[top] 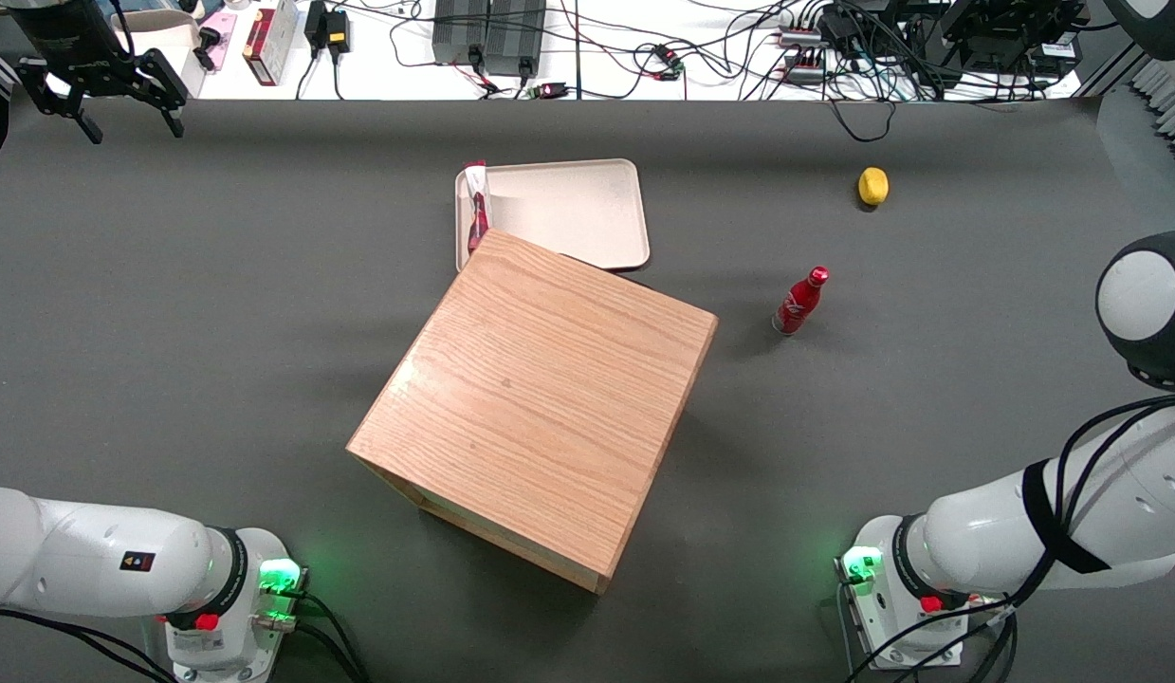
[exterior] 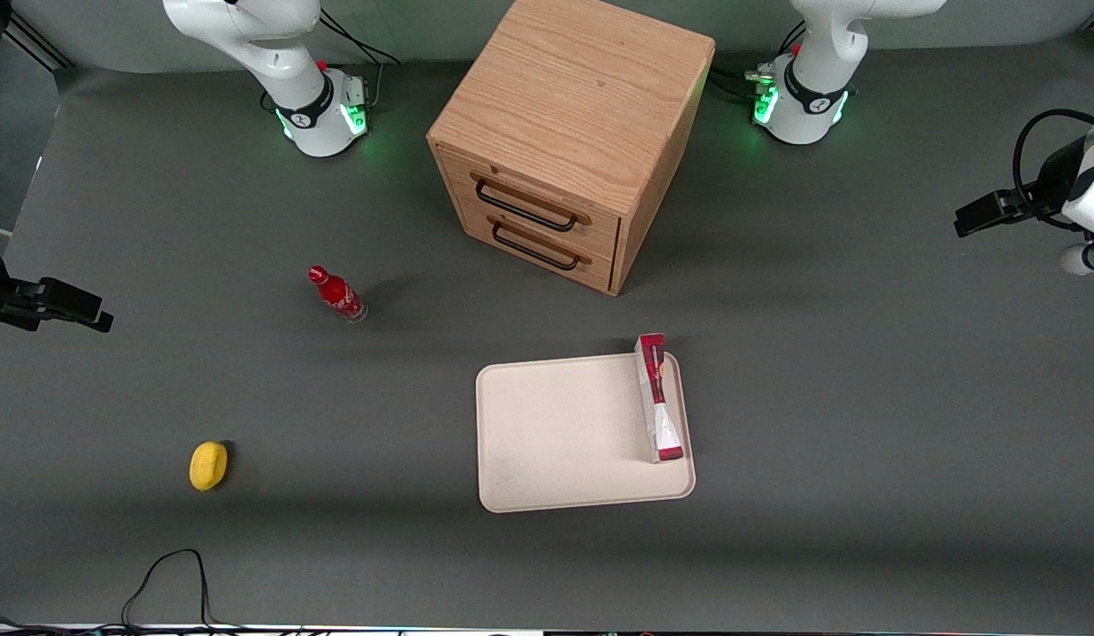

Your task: Place red cookie box on tray

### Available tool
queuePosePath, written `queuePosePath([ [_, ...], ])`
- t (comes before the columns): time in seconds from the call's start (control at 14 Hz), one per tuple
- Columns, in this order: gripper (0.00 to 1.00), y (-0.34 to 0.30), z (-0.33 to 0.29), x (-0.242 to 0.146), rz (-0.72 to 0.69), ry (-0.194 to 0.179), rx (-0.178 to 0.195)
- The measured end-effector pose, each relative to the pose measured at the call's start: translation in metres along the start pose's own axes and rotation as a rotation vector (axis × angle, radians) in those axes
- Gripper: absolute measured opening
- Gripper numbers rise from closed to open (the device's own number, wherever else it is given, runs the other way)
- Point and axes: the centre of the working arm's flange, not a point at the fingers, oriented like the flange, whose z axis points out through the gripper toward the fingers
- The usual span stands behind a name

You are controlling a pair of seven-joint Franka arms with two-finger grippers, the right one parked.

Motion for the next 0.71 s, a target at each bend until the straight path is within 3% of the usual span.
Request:
queuePosePath([
  [0.21, 1.00, 0.002, -0.009, -0.002, 0.007, 0.005, 0.001],
  [0.43, 1.00, 0.010, -0.014, 0.003, 0.018, 0.053, -0.005],
  [0.71, 1.00, 0.007, -0.012, 0.006, 0.012, 0.054, -0.006],
])
